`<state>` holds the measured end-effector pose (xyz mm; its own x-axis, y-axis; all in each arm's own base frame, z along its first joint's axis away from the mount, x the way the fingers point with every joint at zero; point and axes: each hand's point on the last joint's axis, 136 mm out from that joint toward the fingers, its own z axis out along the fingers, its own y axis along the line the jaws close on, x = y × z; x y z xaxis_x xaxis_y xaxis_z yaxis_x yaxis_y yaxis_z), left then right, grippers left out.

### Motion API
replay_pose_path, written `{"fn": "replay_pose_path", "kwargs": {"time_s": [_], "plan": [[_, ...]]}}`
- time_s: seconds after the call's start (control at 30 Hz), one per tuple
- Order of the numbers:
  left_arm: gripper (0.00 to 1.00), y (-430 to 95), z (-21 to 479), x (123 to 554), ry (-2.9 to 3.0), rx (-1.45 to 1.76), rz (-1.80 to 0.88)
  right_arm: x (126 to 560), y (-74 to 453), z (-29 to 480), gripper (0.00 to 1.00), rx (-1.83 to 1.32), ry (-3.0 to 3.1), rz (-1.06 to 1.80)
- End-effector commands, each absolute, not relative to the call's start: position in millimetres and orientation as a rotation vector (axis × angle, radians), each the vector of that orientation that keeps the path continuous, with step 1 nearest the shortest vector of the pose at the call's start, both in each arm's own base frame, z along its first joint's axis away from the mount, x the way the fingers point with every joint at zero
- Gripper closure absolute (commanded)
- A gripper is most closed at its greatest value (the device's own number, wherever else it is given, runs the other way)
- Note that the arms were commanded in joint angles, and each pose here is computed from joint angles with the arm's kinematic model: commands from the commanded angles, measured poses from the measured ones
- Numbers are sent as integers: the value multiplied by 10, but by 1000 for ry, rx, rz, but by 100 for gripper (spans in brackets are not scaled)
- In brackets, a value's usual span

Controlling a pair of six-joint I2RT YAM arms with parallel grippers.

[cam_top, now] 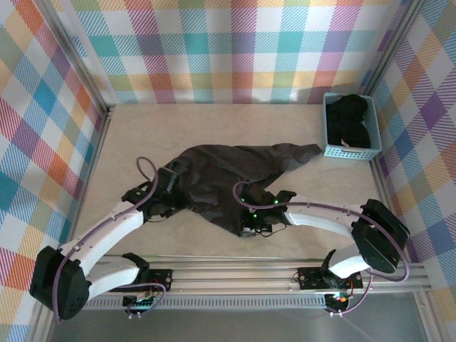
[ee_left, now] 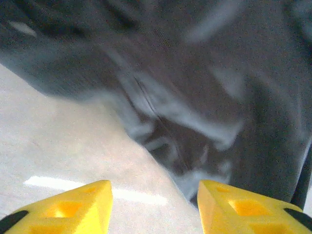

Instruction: Fold and stack the t-shirts

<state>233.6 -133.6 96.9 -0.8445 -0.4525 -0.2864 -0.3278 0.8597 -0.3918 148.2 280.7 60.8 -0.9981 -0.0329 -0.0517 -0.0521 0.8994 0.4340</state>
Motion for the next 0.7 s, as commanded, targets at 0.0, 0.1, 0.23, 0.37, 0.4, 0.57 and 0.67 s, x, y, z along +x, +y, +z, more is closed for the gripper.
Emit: {"fn": "replay_pose_path", "kwargs": {"time_s": [0.0,0.1,0.23,0.37,0.4,0.57,0.67], "plan": [[45,-1439,686,2177,2705,-721,-444,1430,2873,686,100,-142,3037,714],[43,-1596,625,2305,2680,-756,-486,1391,2776,619,100,-114,3050,680],[45,-1741,506,2444,2701,-806,-470,1363,2659,581,100,-75,3044,652],[49,-1851,314,2397,2773,-858,-393,1333,2592,533,100,-51,3049,635],[49,-1869,282,2391,2778,-868,-387,1329,2585,525,100,-49,3049,635],[50,-1899,332,2452,2725,-915,-407,1301,2562,474,100,-49,3062,631],[51,-1892,431,2462,2701,-921,-397,1285,2555,453,100,-53,3068,628]]}}
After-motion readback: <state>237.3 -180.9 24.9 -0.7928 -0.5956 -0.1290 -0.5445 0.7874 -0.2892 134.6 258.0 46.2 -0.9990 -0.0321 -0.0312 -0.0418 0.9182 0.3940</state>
